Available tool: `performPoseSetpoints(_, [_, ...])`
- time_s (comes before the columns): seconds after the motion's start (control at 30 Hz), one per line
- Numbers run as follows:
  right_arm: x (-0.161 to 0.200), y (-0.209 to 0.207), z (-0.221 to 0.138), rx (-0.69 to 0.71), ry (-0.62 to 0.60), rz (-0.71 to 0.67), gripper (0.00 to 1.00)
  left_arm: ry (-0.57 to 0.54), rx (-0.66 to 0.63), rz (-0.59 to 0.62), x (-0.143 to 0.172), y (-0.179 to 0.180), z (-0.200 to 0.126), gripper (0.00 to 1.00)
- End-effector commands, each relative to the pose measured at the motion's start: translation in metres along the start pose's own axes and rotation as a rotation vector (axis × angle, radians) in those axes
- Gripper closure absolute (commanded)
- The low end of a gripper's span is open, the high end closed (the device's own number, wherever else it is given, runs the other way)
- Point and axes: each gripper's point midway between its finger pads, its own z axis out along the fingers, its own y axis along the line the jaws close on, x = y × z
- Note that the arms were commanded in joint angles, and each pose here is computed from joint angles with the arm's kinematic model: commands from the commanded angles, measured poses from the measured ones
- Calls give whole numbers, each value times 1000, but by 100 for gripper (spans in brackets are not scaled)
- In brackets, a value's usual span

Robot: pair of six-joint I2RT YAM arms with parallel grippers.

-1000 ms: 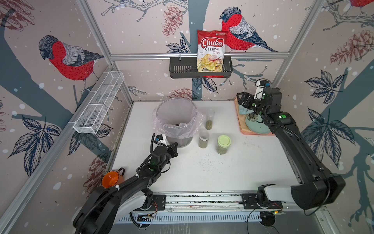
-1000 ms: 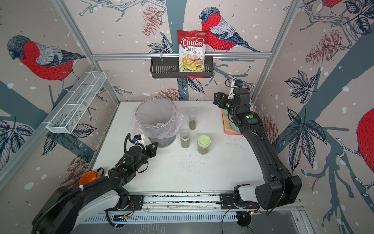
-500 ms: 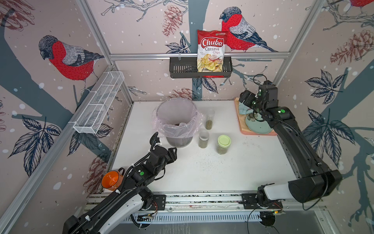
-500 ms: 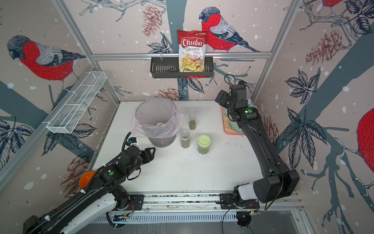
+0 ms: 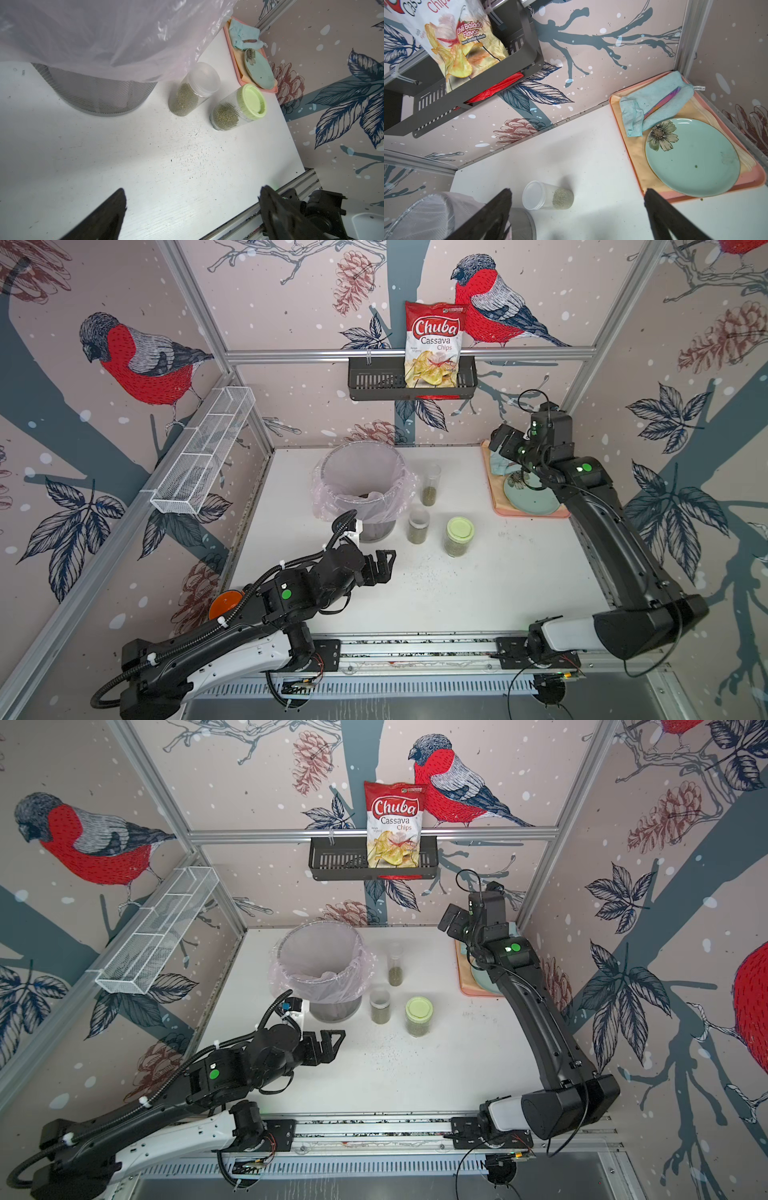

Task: Empty moldy mung beans from jars
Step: Pick up the jar from the center of the board.

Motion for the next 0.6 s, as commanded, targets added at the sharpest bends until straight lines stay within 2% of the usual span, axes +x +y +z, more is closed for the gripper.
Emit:
performPoseSetpoints(0.0, [-19,15,-12,-122,-49,5,0,-123,102,24,-25,-19,-11,1])
performPoseSetpoints(0.07, [-24,20,-17,-175,-50,-10,0,-215,94,-48,-41,-11,-23,2])
performPoseSetpoints(0.13, [-25,26,-24,-226,-74,-46,0,-264,142,5,-51,-17,-35,2])
performPoseSetpoints(0.23, [-34,31,-36,-283,-136,-49,0,-264,199,80,-55,-34,-40,1])
performPoseSetpoints(0.33, [-44,44,-39,-341,-160,-64,0,-200,128,135,-53,-38,-29,2])
performPoseSetpoints(0.43, [-43,44,-15,-281,-82,-74,0,-153,19,197,-52,-41,-25,2])
performPoseSetpoints(0.57, [-26,51,17,-200,81,-137,0,-215,7,312,-65,-72,-42,2])
